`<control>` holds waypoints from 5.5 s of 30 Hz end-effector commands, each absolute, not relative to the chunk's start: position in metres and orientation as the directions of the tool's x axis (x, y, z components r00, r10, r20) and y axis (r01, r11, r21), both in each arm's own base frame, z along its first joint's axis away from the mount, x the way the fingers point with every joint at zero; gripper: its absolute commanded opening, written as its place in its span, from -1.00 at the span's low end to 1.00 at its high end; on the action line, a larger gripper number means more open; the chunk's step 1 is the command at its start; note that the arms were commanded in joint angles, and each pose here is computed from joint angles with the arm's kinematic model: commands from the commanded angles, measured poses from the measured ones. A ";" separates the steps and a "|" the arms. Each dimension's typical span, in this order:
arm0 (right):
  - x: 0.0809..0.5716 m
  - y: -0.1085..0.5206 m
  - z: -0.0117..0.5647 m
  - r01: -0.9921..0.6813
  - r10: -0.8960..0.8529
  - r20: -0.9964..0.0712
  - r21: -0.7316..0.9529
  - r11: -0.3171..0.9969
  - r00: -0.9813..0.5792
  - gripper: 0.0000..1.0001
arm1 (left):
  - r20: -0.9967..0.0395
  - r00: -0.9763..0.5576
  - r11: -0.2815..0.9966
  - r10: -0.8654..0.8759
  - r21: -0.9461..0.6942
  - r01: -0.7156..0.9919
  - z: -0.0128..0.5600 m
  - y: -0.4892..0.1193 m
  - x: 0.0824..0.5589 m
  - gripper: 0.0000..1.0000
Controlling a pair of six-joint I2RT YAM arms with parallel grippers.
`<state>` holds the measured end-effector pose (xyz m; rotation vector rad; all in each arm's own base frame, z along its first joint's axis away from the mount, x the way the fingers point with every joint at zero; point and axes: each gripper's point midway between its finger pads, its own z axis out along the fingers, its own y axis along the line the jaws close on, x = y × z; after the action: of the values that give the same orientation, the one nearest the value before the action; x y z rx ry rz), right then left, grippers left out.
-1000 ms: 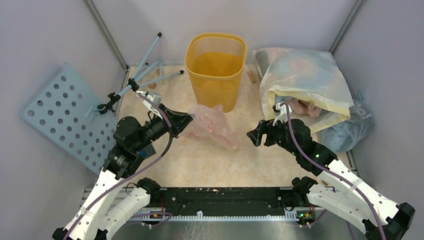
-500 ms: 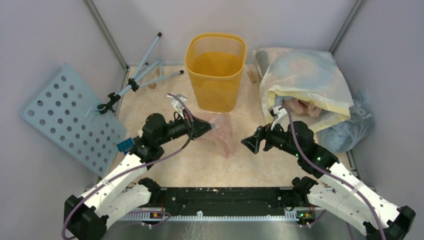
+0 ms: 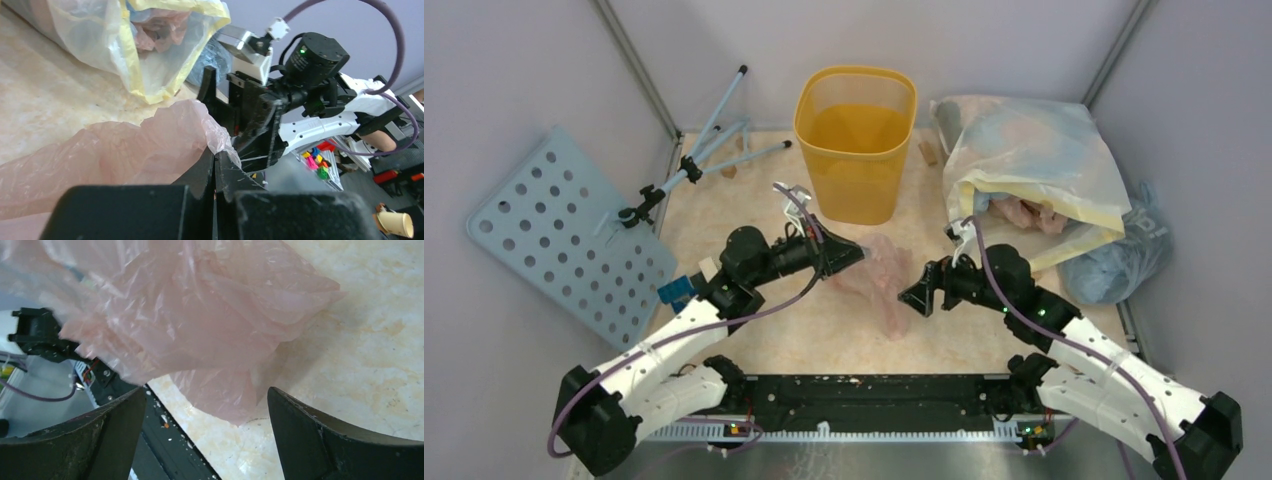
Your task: Put the trash bags into the trash bin
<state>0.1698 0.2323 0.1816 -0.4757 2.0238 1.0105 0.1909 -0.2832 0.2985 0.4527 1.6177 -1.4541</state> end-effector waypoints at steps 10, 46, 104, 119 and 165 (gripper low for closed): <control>0.216 0.198 0.134 -0.337 0.145 -0.777 0.423 0.841 -0.612 0.82 | -0.836 -0.388 0.168 -0.387 -0.477 0.862 0.372 -0.303 0.190 -1.00; 0.213 0.210 0.236 -0.600 0.106 -0.912 0.344 0.722 -0.395 0.81 | -0.923 -0.333 0.608 -0.193 -0.379 0.698 0.323 -0.251 0.219 0.74; 0.248 0.272 0.179 -0.483 0.267 -0.752 0.610 0.628 -0.603 0.53 | -0.779 -0.625 0.552 -0.049 -0.543 0.633 0.138 -0.264 0.207 0.68; 0.244 0.272 0.173 -0.481 0.231 -0.784 0.554 0.680 -0.576 0.43 | -0.733 -0.680 0.606 0.001 -0.540 0.584 0.085 -0.283 0.208 0.67; 0.209 0.265 0.220 -0.761 -0.071 -0.955 0.183 0.622 -0.288 0.70 | -0.670 -0.737 0.649 0.090 -0.522 0.554 0.069 -0.248 0.161 -1.00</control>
<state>0.2050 0.2415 0.1952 -0.5739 1.8363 0.7982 0.1624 -0.2450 0.0595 0.4918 2.2937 -0.9482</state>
